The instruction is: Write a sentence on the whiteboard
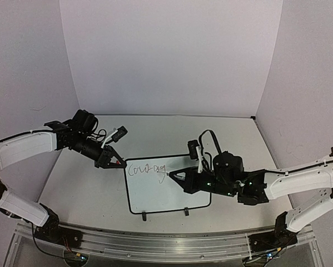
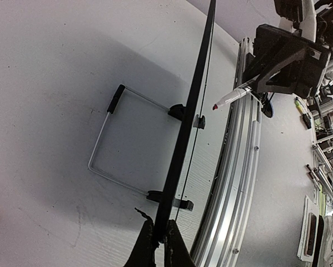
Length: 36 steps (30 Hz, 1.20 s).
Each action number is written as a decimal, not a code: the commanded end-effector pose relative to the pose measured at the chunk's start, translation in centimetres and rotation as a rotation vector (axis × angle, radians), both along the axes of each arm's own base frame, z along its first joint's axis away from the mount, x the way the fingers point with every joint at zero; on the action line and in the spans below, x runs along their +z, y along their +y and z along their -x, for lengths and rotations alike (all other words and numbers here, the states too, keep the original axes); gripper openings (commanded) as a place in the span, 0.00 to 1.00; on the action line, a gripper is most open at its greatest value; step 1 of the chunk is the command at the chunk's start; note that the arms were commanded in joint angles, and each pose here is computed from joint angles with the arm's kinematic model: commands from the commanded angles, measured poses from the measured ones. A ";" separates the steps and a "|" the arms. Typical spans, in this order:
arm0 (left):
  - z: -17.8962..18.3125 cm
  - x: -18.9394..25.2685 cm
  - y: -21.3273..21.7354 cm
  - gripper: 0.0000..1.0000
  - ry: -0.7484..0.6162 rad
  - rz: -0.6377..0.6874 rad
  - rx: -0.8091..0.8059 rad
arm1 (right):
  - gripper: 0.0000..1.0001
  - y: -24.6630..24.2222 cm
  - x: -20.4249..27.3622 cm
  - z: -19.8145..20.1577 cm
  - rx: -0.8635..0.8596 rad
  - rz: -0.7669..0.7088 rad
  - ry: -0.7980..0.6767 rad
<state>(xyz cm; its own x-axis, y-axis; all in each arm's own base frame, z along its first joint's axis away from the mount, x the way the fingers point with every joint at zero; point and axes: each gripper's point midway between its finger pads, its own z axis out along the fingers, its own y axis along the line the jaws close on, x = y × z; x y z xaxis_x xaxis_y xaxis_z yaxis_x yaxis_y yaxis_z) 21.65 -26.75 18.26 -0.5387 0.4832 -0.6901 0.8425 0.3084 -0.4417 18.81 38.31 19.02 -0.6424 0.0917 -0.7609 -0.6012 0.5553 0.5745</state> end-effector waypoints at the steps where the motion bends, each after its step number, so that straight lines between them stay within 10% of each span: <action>1: -0.4 -0.7 -0.1 0.00 -0.030 -0.047 0.006 | 0.00 -1.7 1.8 -0.1 -0.049 -0.060 -0.022; 36: -0.4 -0.8 -0.2 0.00 -0.025 -0.048 0.003 | 0.00 -4.6 1.2 -2.4 -0.221 0.057 -0.070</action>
<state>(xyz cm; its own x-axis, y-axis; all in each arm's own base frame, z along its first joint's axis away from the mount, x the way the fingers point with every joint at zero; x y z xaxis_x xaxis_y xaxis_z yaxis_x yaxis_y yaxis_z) 21.68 -26.84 18.32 -0.5350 0.4821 -0.6938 0.8449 0.3066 -0.4384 20.26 34.23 18.47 -0.5983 0.1380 -0.7893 -0.5146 0.6888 0.5106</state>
